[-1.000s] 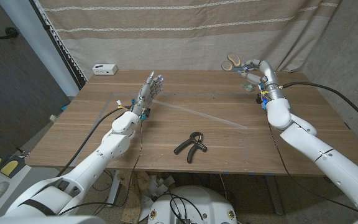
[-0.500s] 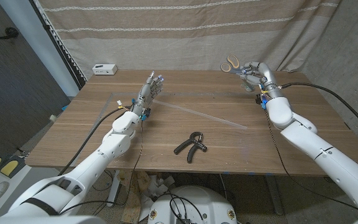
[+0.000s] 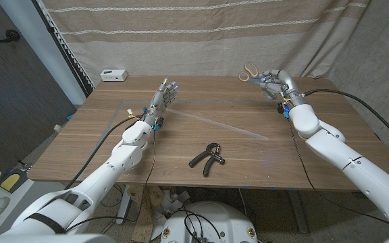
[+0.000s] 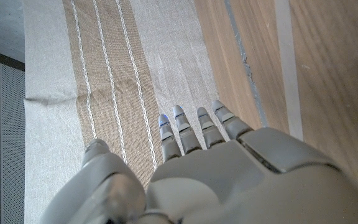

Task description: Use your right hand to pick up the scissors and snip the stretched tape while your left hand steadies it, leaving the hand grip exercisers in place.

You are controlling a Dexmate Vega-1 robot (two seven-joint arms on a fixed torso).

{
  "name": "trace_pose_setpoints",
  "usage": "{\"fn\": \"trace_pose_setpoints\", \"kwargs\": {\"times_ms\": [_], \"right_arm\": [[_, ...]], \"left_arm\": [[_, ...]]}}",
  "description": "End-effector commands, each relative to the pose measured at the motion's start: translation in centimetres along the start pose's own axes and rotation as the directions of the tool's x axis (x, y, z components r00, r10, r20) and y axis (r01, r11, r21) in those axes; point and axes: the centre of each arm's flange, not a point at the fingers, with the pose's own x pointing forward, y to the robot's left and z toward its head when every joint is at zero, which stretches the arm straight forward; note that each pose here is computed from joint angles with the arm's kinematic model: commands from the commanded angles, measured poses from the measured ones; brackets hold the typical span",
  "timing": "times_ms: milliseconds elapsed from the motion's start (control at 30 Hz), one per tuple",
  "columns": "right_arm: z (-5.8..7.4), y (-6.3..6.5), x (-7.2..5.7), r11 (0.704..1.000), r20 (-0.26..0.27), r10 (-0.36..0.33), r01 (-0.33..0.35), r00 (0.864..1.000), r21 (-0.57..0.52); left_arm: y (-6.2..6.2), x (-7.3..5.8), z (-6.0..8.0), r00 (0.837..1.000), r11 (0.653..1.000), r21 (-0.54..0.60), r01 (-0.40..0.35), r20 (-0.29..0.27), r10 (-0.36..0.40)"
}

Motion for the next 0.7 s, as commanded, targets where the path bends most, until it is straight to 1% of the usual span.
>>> {"fn": "trace_pose_setpoints", "kwargs": {"times_ms": [33, 367, 433, 500, 700], "right_arm": [[-0.46, 0.05, 0.24, 0.999, -0.024, 0.032, -0.032, 0.999, 0.019], [-0.54, -0.09, 0.09, 0.999, -0.033, 0.046, -0.045, 0.998, 0.024], [-0.68, -0.07, 0.08, 0.997, -0.041, 0.054, -0.052, 0.998, 0.048], [-0.77, -0.08, 0.03, 0.998, -0.050, 0.049, -0.046, 0.998, 0.047], [-1.33, -0.07, -0.09, 0.994, -0.068, 0.066, -0.060, 0.996, 0.089]], "left_arm": [[-0.07, 0.15, -0.13, 1.000, 1.000, -0.003, 0.004, -0.002, -0.004], [-0.25, -0.10, -0.19, 1.000, 1.000, -0.005, 0.002, 0.003, -0.002], [-0.28, -0.19, -0.19, 1.000, 1.000, -0.005, 0.002, 0.003, -0.002], [-0.32, -0.28, -0.19, 1.000, 1.000, -0.003, 0.001, 0.003, -0.001], [-0.42, -0.50, -0.10, 1.000, 1.000, -0.001, 0.001, 0.003, -0.001]]}}
